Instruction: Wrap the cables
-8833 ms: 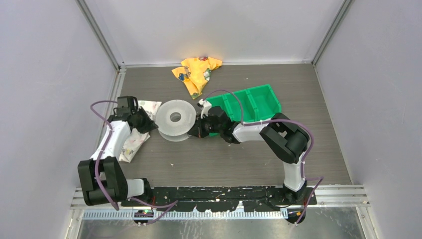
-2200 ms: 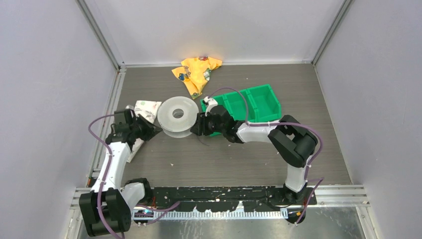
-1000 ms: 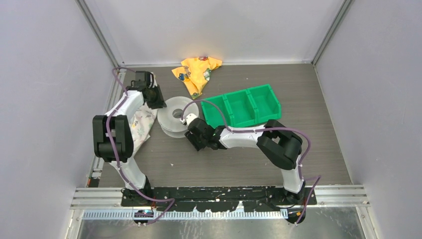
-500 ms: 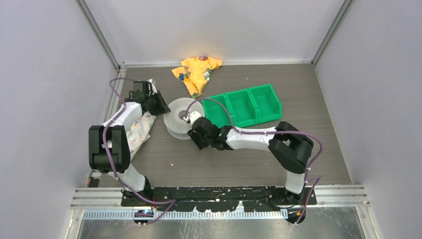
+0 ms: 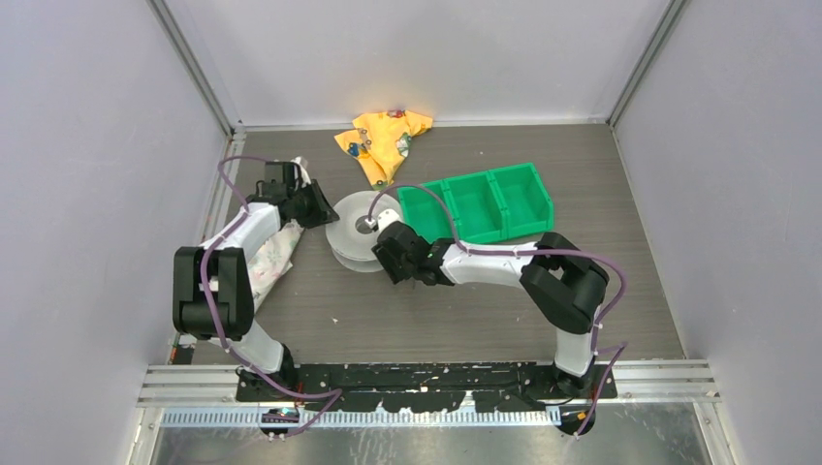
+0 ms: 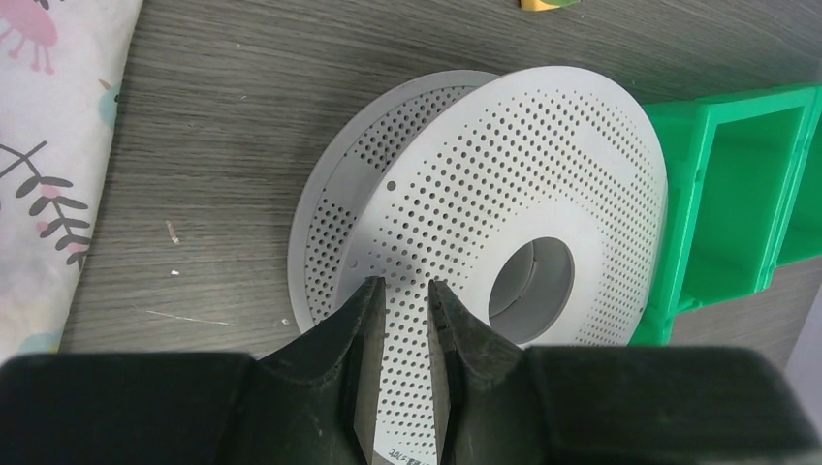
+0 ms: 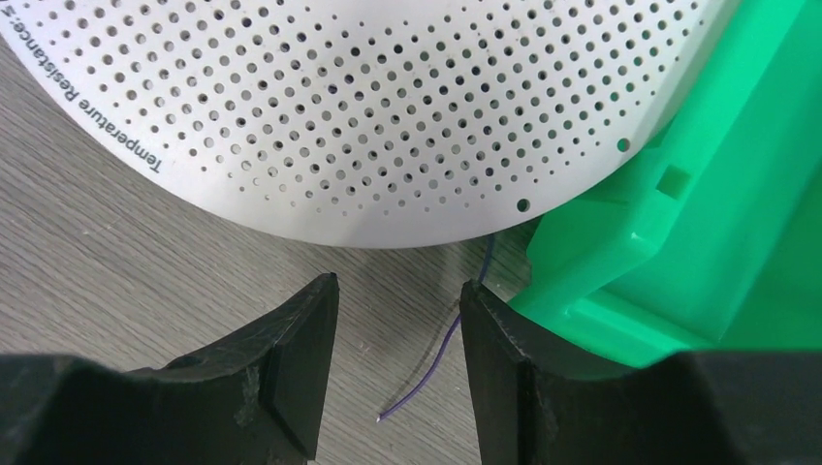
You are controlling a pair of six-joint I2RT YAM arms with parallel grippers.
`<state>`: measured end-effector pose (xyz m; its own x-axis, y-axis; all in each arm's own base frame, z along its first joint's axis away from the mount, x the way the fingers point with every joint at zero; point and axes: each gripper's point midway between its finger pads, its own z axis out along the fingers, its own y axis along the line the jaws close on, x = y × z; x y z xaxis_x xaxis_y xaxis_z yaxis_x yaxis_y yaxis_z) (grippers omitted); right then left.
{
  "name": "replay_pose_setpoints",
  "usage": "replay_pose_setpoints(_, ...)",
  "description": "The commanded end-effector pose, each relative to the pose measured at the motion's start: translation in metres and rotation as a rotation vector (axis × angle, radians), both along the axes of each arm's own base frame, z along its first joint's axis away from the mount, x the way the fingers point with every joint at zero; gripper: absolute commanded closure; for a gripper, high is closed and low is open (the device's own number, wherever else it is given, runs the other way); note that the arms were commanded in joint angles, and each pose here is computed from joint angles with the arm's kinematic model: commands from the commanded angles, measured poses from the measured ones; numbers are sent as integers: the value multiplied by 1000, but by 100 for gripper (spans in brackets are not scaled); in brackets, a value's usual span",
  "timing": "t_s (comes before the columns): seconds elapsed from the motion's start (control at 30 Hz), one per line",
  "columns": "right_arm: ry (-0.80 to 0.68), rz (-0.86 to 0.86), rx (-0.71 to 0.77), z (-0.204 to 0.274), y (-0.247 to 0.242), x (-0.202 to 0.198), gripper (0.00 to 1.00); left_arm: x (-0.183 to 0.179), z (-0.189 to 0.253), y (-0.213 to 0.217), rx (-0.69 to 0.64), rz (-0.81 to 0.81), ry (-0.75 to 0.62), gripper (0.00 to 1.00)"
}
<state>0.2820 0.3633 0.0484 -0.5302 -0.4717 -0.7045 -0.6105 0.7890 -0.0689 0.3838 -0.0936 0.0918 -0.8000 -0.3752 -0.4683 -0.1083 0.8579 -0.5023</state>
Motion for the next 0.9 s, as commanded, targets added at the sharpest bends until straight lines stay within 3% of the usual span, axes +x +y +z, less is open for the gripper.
replay_pose_setpoints(0.0,-27,-69,26,9,-11,15,45,-43,-23,-21,-24,-52,182,75)
replay_pose_setpoints(0.53,59,-133,29,-12,-50,6,44,-70,-32,-80,-81,-115,217,75)
replay_pose_setpoints(0.87,152,-15,272,15,5,-6,45,-68,-28,-82,-74,-137,213,76)
